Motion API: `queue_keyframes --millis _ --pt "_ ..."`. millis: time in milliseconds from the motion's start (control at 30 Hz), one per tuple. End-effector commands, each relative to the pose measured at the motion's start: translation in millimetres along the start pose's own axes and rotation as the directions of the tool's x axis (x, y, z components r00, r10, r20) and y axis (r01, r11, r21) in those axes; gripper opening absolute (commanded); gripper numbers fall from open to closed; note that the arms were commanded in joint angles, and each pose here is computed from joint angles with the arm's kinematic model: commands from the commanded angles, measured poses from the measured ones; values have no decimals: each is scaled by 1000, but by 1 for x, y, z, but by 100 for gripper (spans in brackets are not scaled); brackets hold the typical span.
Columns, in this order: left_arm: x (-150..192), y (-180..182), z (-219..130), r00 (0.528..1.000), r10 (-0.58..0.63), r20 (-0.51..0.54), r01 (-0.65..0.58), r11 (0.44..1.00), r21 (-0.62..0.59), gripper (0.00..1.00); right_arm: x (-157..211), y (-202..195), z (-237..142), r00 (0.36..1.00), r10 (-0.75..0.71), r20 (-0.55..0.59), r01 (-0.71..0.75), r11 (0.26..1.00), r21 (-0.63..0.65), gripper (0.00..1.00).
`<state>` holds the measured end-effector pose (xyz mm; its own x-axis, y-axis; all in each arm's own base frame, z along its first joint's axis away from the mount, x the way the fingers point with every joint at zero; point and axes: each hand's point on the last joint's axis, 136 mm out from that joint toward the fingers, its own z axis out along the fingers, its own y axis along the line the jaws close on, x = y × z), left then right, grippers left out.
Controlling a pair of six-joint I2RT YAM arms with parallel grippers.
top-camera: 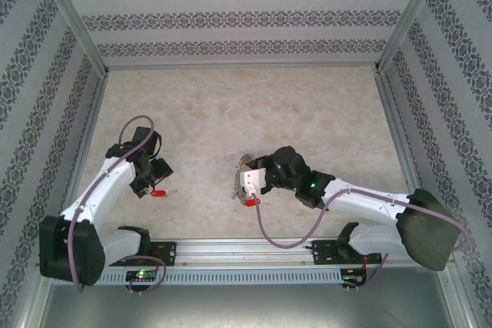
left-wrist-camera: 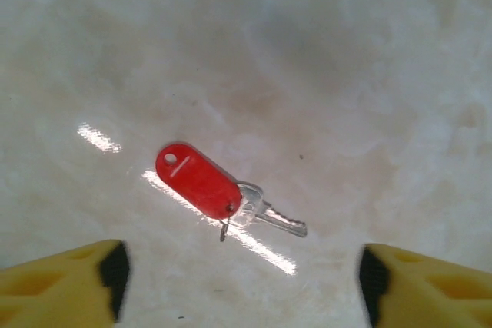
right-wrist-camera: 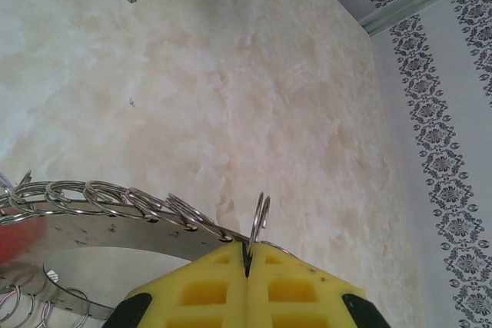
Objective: Put the keys on the keyring
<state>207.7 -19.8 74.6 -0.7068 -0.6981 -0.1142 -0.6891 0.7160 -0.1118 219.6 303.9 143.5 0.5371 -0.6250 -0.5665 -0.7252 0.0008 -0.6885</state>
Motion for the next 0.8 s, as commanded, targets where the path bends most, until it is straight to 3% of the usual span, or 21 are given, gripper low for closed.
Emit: queue_keyframes --millis 0,67,200,433,533,767 --pt "10 6 4 995 -47 -83 42 998 -52 61 2 13 -1 1000 2 -12 -2 998 -57 0" --pt "16 6 14 992 -58 -113 52 997 -52 49 3 14 -1 1000 7 -16 -8 998 -60 0" --pt "26 13 32 986 -70 -154 58 995 -83 41 6 17 -3 1000 7 -26 -8 998 -57 0" --pt "26 9 46 986 -36 -162 24 997 -73 40 4 17 -4 1000 7 -17 -8 998 -62 0" --pt "25 3 49 985 -17 -173 8 998 -57 33 1 19 -5 1000 8 1 -8 997 -75 0" --pt "26 5 51 982 -5 -187 -8 997 -71 33 -1 20 -10 1000 18 16 -16 997 -74 0"
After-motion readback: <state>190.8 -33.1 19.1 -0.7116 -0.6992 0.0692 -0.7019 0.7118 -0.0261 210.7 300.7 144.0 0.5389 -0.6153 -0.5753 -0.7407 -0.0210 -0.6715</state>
